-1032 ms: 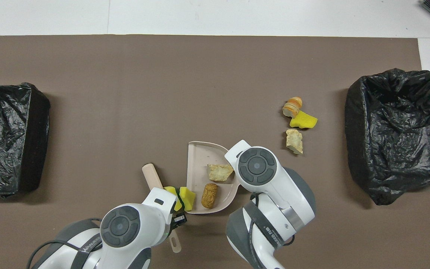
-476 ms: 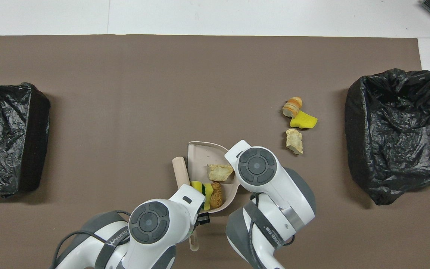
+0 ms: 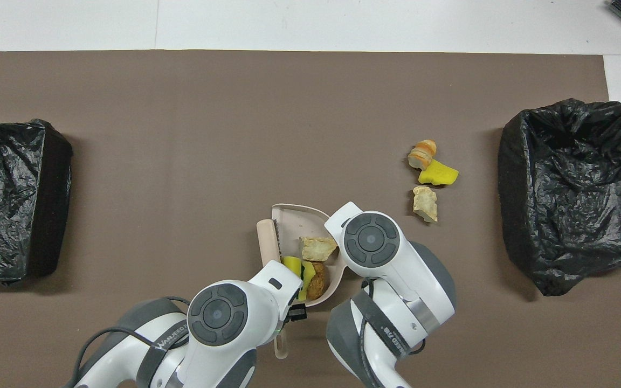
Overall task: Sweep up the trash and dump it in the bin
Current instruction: 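Sweep the yellow sponge pieces into the dustpan with the left gripper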
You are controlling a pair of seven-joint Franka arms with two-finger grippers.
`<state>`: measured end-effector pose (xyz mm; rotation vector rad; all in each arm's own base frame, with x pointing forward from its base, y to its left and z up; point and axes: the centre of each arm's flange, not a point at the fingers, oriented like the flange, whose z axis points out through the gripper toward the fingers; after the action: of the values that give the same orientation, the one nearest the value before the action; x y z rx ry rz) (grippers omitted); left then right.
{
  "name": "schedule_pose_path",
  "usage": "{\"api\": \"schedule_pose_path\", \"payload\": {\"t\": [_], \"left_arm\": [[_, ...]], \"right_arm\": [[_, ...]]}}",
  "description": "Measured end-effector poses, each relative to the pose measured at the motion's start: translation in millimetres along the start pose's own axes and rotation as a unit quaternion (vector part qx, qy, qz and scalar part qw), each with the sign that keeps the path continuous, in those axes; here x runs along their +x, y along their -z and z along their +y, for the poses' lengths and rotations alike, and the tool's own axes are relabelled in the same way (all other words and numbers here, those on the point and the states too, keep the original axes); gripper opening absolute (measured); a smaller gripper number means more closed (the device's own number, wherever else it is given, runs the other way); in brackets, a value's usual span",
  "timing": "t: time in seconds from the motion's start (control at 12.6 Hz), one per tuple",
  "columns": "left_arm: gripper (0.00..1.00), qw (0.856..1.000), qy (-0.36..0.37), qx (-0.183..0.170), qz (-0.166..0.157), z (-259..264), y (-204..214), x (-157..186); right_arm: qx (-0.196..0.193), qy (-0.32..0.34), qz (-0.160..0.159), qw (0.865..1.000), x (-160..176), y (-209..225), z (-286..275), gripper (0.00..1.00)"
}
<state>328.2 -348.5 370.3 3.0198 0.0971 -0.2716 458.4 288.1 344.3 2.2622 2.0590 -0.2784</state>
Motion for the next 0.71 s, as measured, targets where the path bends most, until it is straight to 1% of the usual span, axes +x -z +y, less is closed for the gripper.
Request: {"api": "schedule_pose_path", "payload": {"t": [0.24,0.32,0.56,0.71], "left_arm": [[0.26,0.999,-0.009,0.039,0.004,-11.4,20.2,15.0],[0.26,0.999,-0.009,0.044,0.005,-17.1,29.0,21.1],[0.26,0.999,-0.011,0.041,0.010,-31.1,53.5,29.0],[0.26,0.999,-0.011,0.041,0.010,-32.4,56.9,27.3]], "right_arm": [[0.000,0.000,0.000,1.000,0.0,0.0,0.0,0.32],[0.000,0.000,0.000,1.000,0.0,0.0,0.0,0.32],[0.000,0.000,0.000,1.000,0.0,0.0,0.0,0.32],[0.000,0.000,0.000,1.000,-0.1,-0.1,0.1,0.32]]}}
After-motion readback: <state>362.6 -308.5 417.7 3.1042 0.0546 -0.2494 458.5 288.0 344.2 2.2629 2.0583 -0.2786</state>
